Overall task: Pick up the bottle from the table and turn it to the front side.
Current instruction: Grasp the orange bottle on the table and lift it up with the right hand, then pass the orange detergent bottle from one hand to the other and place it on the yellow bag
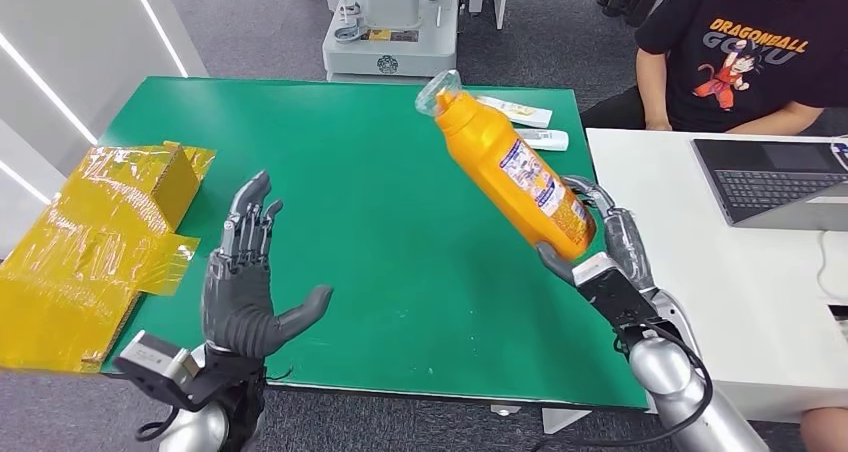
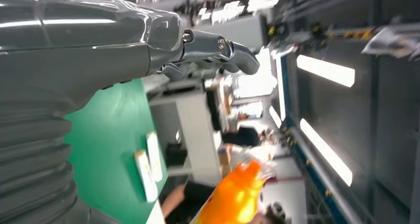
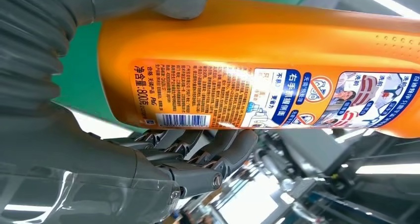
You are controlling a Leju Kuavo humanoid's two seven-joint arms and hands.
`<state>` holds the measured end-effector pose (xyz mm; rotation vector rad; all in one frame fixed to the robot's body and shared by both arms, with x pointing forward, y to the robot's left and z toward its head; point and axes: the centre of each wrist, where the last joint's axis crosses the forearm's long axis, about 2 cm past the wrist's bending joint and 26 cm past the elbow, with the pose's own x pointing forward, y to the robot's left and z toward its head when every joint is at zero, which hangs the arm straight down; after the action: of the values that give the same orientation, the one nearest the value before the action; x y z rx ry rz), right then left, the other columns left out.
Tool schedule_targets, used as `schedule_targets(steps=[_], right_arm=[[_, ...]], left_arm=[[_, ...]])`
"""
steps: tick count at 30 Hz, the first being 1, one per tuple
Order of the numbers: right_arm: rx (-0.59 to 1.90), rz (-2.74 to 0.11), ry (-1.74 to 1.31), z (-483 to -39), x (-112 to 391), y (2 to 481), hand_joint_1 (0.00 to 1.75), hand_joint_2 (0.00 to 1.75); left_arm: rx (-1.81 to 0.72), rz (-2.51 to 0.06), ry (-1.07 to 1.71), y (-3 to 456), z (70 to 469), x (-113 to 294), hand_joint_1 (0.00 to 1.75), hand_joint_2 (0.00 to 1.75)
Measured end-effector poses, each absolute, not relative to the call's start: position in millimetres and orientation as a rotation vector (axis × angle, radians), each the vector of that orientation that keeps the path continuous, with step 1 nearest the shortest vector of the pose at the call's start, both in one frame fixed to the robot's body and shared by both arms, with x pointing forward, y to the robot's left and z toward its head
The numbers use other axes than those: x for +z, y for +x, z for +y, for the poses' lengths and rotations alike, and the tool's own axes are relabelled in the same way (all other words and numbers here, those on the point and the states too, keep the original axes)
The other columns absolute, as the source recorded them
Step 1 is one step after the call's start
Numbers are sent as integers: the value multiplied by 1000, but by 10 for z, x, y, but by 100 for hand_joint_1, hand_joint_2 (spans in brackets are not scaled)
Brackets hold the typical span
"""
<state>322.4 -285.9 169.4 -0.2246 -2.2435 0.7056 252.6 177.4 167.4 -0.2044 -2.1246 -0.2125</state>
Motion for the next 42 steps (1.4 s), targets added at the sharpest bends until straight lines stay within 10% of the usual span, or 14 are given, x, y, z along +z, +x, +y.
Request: schedule_targets(steps=[42], right_arm=[[780,-2340,189,-1722,2085,3673,175,175]], left_arm=[[-256,-1887,-504,3442,1629,1853,0,175]])
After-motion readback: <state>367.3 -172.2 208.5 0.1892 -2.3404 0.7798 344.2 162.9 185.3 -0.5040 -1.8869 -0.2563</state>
